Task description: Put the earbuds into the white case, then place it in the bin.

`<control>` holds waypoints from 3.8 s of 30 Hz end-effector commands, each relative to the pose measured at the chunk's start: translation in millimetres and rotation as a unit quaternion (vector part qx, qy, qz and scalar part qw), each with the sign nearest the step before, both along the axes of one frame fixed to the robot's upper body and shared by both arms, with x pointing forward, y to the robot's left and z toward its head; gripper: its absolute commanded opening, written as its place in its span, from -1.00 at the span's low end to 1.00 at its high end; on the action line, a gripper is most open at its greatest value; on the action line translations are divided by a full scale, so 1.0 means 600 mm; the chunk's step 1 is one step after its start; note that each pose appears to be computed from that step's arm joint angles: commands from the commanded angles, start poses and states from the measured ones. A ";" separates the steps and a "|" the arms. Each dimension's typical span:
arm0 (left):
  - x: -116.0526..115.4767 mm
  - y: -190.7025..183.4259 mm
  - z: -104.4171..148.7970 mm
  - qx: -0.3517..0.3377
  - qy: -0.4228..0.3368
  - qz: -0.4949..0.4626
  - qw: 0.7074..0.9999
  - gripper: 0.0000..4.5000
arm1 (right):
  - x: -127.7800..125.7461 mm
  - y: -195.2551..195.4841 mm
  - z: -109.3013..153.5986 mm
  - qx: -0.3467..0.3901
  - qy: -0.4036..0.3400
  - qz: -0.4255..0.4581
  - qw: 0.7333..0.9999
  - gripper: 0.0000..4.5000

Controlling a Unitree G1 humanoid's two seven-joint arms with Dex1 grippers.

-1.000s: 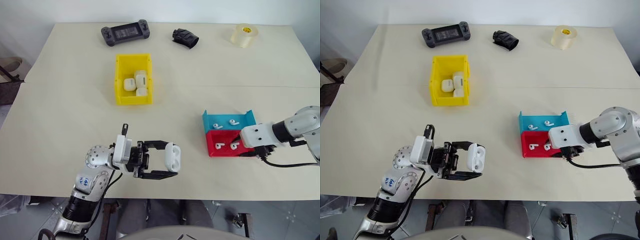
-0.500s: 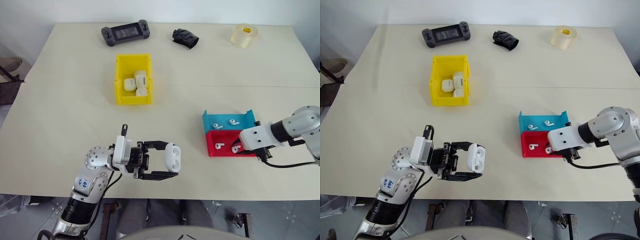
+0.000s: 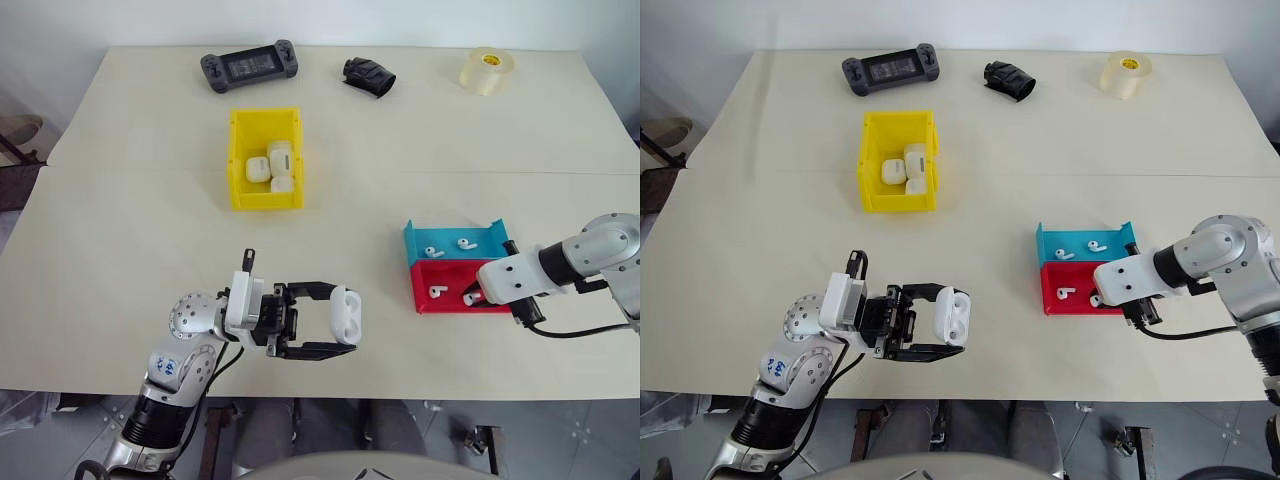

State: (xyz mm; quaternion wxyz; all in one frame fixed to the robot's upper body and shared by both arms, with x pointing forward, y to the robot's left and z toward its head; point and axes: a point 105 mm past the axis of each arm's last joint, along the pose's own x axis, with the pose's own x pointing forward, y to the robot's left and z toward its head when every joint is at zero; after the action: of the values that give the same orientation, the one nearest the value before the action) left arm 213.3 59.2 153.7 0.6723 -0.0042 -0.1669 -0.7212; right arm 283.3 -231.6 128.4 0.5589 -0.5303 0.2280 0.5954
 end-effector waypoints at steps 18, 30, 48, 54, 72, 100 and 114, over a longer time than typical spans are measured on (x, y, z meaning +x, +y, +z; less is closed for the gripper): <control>0.034 0.013 0.018 -0.011 0.006 -0.020 1.000 0.24 | -0.105 0.173 0.153 0.573 0.053 -0.093 0.813 -0.78; 0.054 0.002 0.042 -0.020 0.004 -0.038 0.999 0.24 | -0.114 0.250 0.164 0.699 0.068 -0.090 0.706 -0.78; 0.058 -0.003 0.077 -0.062 0.024 -0.047 0.997 0.24 | -0.100 0.271 0.146 0.721 0.039 -0.092 0.686 -0.78; 0.061 -0.003 0.084 -0.075 0.023 -0.038 0.996 0.24 | -0.095 0.261 0.137 0.720 0.035 -0.107 0.685 -0.78; 0.064 -0.002 0.084 -0.085 0.017 -0.026 0.996 0.24 | -0.110 0.251 0.106 0.660 0.054 -0.089 0.744 -0.78; 0.054 -0.004 0.079 -0.081 0.011 -0.030 0.996 0.24 | -0.082 0.265 0.118 0.682 0.049 -0.080 0.726 -0.78; 0.061 -0.007 0.088 -0.094 0.002 -0.021 0.995 0.24 | -0.077 0.233 0.102 0.629 0.068 -0.098 0.768 -0.78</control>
State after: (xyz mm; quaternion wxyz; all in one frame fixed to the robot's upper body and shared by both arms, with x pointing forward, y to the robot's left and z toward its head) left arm 251.7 48.6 180.3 0.6582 -0.0808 -0.1644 -0.7302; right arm 233.3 -84.4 206.5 0.7933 0.0076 -0.1578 0.5880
